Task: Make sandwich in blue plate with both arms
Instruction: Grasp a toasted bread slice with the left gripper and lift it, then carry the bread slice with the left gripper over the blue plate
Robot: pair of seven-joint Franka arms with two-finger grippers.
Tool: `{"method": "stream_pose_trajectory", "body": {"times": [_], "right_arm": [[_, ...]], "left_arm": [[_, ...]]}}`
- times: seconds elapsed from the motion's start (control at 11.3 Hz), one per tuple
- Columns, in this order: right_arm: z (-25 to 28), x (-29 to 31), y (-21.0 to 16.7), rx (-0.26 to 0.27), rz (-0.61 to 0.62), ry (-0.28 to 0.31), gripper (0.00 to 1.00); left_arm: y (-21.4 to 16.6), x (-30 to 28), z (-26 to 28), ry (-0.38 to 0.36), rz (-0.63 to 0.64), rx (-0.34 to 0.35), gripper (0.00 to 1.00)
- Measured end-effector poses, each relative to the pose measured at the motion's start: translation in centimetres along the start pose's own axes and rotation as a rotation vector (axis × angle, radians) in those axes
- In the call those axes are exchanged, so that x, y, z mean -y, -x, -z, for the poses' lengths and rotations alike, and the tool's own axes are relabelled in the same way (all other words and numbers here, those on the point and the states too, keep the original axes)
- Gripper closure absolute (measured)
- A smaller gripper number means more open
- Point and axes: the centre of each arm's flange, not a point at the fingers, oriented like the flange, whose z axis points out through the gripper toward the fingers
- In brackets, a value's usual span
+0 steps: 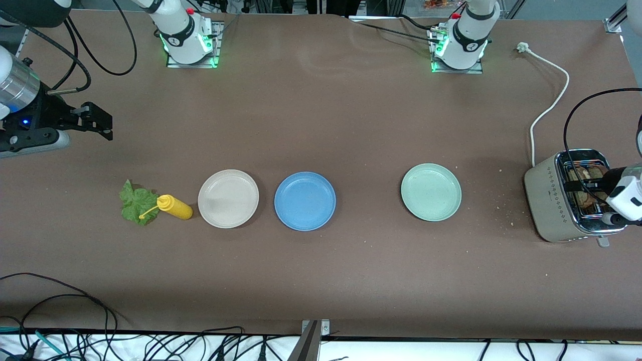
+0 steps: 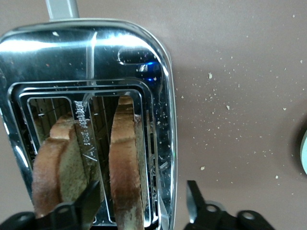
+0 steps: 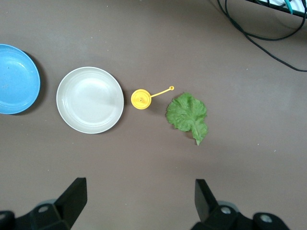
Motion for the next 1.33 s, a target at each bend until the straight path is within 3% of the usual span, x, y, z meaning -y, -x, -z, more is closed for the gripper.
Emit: {"method": "stream_pose_trajectory", "body": {"times": [0.44,0.89,1.33], "right_arm": [[0.0,0.0,0.0,0.0,0.0,0.0,0.0],[0.0,0.0,0.0,0.0,0.0,0.0,0.0],[0.0,0.0,0.0,0.0,0.0,0.0,0.0]], "left_arm": [[0.3,0.1,0.2,-0.002,0.001,0.021,0.82],[0.6,0.5,1.9,-0.01,-0.046,-0.003,0.89],[3.5,0.7,10.2,-0.018,-0.029,-0.019,0.9]]}}
